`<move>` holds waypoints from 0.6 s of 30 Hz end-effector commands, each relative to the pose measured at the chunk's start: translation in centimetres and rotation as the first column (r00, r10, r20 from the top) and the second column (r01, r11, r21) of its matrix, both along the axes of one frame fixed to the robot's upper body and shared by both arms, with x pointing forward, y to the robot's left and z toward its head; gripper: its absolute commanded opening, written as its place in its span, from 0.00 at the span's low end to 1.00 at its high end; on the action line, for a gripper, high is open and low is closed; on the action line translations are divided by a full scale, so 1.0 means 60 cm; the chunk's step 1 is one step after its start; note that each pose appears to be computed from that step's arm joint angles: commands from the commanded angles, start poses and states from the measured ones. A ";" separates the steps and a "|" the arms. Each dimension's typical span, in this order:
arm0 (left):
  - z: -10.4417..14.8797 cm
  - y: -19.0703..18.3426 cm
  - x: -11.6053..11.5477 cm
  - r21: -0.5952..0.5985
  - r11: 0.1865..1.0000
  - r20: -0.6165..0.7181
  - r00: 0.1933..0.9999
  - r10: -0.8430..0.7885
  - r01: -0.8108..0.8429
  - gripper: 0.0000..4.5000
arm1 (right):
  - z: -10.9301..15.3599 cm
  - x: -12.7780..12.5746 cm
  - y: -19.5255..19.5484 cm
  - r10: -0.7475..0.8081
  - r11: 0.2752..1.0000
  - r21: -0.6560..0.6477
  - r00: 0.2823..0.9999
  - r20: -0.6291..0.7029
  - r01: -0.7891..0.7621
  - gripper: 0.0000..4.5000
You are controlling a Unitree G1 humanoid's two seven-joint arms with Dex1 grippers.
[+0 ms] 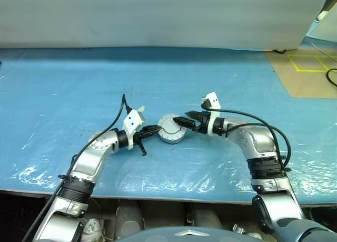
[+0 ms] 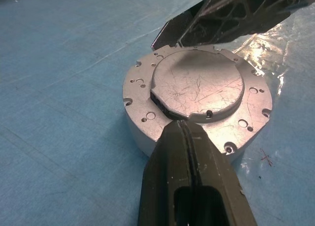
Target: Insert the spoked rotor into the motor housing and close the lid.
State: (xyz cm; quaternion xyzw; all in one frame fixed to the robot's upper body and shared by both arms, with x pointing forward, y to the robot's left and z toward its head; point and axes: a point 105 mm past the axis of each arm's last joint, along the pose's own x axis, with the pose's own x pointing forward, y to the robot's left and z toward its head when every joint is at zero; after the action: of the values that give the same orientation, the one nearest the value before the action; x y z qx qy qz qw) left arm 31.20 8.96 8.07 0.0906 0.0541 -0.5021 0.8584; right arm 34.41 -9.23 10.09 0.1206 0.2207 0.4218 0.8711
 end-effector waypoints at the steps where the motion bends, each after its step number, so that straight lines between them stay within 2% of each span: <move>1: -0.017 0.004 -0.004 0.018 1.000 -0.037 0.999 0.010 -0.009 0.00 | 0.025 -0.009 0.003 0.032 0.997 0.068 0.998 -0.047 -0.028 1.00; 10: -0.016 0.004 -0.005 0.013 1.000 -0.036 0.999 0.016 -0.015 0.00 | -0.005 -0.040 -0.020 0.061 0.998 0.045 0.975 -0.211 -0.053 1.00; 18: -0.018 0.005 -0.006 0.011 1.000 -0.038 0.999 0.021 -0.021 0.00 | -0.019 -0.070 0.005 0.116 0.981 0.184 0.932 -0.344 -0.055 1.00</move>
State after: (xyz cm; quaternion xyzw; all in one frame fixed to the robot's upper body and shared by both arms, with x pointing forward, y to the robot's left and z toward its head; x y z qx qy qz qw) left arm 31.15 9.14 7.85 0.0860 0.0558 -0.4950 0.8628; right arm 30.51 -9.63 8.02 0.2390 0.3531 0.4343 0.7934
